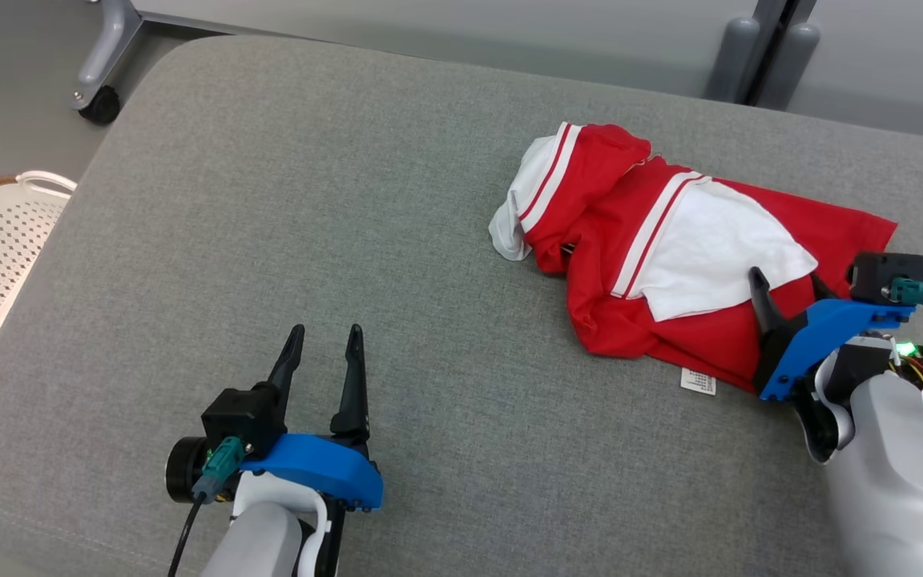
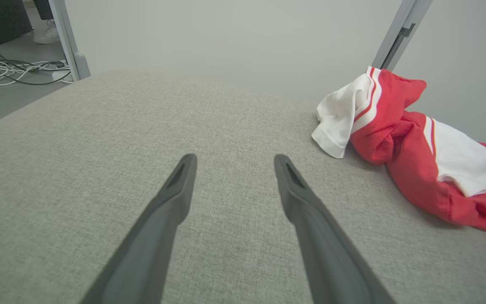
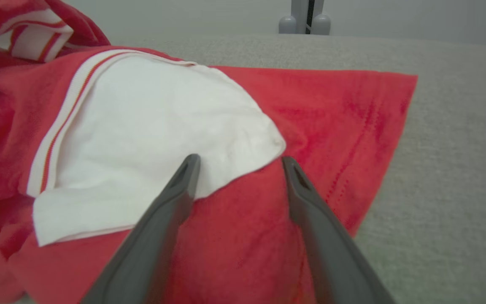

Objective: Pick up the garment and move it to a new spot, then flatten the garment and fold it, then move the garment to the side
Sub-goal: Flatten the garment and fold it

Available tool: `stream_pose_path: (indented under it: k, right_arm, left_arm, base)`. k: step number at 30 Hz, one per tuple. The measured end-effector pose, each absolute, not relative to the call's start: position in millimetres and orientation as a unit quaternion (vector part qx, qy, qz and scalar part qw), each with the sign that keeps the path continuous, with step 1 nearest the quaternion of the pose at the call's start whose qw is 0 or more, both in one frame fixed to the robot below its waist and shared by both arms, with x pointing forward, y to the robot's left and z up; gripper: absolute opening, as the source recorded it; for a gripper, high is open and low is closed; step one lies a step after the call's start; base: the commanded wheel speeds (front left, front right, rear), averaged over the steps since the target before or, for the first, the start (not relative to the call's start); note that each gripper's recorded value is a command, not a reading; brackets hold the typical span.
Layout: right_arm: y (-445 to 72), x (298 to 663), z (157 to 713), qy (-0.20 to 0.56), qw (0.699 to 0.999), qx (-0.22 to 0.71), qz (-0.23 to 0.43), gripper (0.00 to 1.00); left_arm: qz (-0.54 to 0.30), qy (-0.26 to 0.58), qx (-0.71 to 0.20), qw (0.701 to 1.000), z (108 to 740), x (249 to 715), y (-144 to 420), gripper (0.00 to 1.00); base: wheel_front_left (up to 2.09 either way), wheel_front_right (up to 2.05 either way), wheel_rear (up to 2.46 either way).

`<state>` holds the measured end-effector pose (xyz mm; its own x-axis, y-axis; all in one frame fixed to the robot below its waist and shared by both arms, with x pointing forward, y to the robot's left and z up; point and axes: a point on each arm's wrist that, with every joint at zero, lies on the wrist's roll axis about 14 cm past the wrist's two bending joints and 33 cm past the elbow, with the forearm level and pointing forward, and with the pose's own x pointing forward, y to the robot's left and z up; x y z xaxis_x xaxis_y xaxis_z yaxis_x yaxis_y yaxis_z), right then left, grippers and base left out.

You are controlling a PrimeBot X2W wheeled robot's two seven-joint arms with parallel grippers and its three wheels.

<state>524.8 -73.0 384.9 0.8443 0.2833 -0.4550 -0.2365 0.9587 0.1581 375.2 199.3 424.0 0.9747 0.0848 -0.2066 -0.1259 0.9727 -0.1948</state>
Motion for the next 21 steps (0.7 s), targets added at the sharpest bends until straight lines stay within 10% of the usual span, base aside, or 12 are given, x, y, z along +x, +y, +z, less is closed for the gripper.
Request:
stream_pose_path:
  k: [21]
  right_arm:
    - [-64.1, 549.8, 396.1, 0.208, 0.967, 0.022, 0.148, 1.00]
  left_arm:
    - [0.050, 0.106, -0.102, 0.988, 418.1, 380.2, 196.7, 1.00]
  base:
    - [0.00, 0.00, 0.00]
